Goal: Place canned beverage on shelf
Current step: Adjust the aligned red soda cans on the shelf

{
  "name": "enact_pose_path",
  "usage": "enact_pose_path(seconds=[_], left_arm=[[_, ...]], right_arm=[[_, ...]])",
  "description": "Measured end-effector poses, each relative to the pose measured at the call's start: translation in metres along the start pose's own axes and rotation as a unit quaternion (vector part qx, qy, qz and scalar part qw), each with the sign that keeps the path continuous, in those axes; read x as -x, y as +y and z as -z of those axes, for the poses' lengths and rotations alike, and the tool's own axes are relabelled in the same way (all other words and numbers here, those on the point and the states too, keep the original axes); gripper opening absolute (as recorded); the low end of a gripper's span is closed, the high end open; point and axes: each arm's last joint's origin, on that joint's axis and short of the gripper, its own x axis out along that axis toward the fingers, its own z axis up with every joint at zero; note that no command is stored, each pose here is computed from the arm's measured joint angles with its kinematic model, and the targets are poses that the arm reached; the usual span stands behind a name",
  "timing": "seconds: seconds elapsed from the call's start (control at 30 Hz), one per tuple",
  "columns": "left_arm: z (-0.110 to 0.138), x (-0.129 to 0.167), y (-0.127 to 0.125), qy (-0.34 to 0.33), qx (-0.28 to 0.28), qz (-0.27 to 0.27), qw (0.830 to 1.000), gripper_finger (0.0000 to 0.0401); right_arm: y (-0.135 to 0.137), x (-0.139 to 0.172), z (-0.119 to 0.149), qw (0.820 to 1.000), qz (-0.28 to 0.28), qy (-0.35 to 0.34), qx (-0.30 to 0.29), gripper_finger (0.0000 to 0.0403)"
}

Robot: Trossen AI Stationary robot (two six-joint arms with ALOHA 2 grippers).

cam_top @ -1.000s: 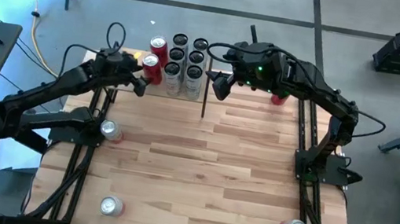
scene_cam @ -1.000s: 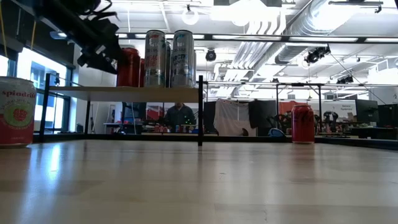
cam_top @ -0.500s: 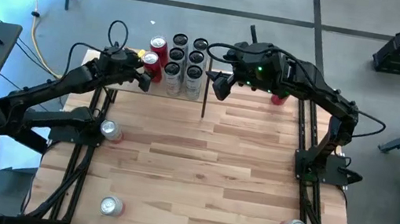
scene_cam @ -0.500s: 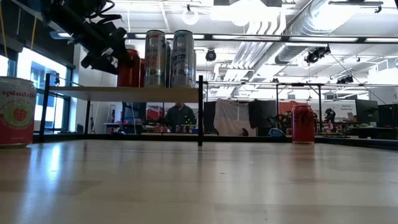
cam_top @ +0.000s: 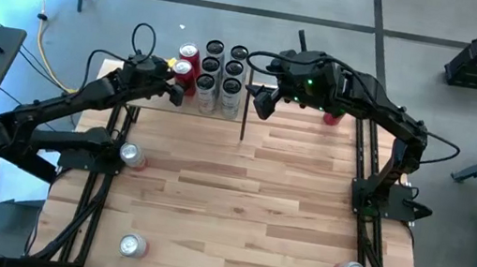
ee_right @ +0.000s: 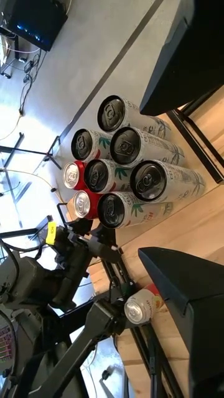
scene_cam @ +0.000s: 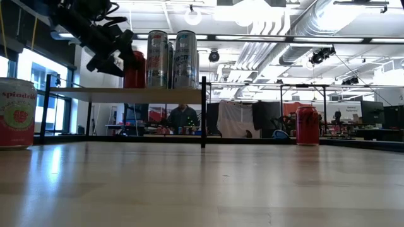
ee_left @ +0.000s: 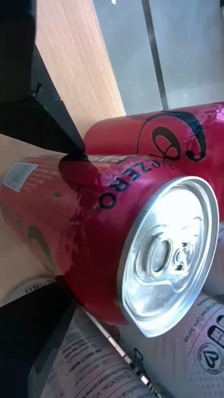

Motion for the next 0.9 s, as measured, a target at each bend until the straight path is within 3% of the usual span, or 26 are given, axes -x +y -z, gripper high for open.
enact_pose_path(seconds=[0.9], left_arm=[[-0.0033, -0.0038, -0.0014, -0.017, -0.006, 0.007, 1.000, 0.0332]], right_arm=[[-0.0002, 0.0001, 0.0015, 1.000, 0.002, 0.007, -0.004, 0.0349]])
